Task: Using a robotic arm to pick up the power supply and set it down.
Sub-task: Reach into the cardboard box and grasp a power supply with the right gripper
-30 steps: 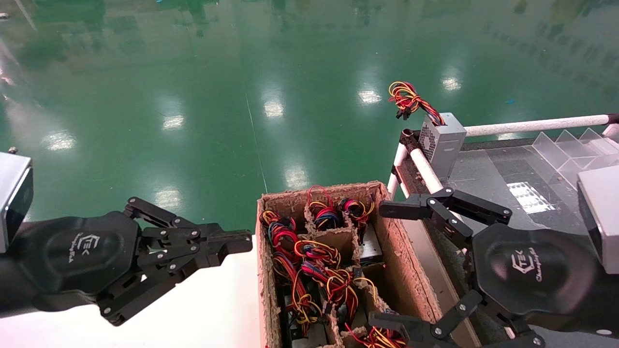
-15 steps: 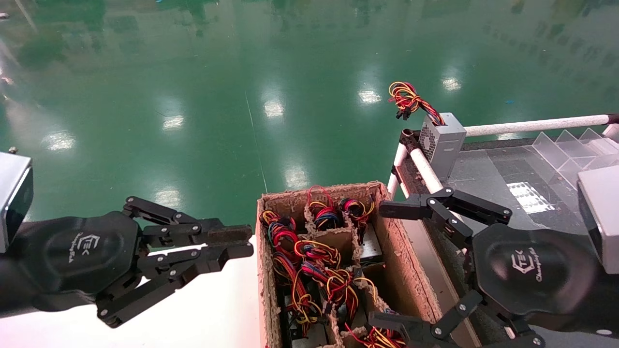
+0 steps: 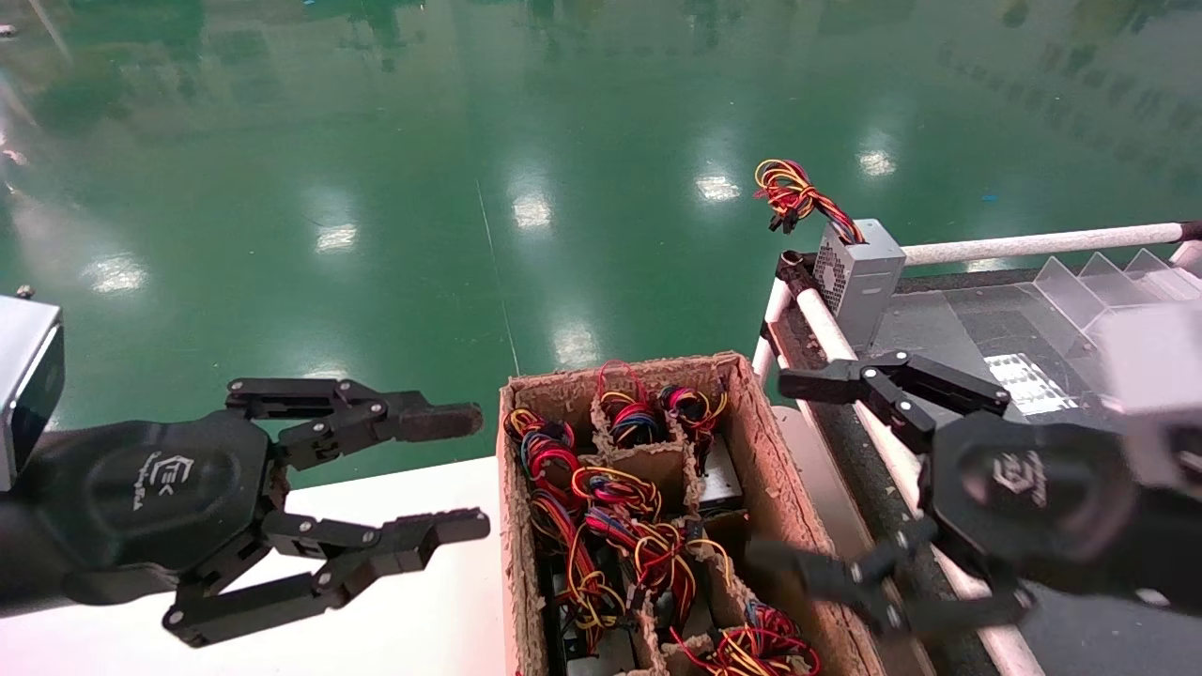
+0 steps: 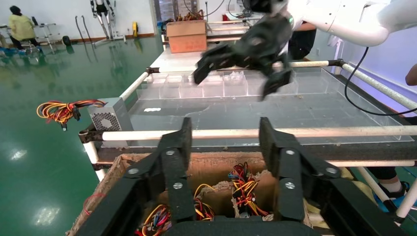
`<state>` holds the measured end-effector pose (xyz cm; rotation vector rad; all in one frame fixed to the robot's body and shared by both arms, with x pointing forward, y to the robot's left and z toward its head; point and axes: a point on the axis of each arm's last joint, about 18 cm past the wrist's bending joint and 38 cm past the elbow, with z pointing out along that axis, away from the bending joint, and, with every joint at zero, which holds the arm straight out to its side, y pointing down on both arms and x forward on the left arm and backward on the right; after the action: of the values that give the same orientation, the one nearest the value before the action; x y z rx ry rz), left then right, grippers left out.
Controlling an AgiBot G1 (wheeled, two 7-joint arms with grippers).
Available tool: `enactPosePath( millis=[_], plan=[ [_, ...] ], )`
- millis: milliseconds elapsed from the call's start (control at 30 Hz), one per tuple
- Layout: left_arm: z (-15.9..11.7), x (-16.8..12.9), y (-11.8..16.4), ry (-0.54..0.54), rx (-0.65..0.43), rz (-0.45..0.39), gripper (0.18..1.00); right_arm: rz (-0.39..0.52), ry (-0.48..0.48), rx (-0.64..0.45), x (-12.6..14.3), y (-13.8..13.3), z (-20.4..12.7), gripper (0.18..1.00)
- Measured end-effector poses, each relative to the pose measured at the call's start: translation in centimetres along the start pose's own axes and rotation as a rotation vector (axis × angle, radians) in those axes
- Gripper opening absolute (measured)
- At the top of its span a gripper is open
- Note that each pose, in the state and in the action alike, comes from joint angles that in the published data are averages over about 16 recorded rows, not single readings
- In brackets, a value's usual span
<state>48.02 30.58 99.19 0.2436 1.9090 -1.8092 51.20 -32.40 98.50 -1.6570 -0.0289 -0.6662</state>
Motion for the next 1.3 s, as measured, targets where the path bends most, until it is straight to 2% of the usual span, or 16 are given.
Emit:
enactPosePath(
  millis=[367,500,733,1000,1300],
  plan=[
    [0.0,0.0,0.0,0.000,0.000,0.000,0.703,0.070,0.173,-0.161,6.0,4.3,2.5,1.001],
    [0.0,0.0,0.0,0.000,0.000,0.000,0.800,0.068,0.192,-0.193,7.7,5.4,4.3,1.001],
    [0.0,0.0,0.0,0.000,0.000,0.000,0.912,0.036,0.192,-0.225,9.6,6.8,7.5,0.997],
    [0.0,0.0,0.0,0.000,0.000,0.000,0.977,-0.010,0.184,-0.245,10.5,7.9,9.7,0.967],
    [0.0,0.0,0.0,0.000,0.000,0.000,1.001,-0.042,0.177,-0.252,10.7,9.3,11.0,0.863]
  ],
)
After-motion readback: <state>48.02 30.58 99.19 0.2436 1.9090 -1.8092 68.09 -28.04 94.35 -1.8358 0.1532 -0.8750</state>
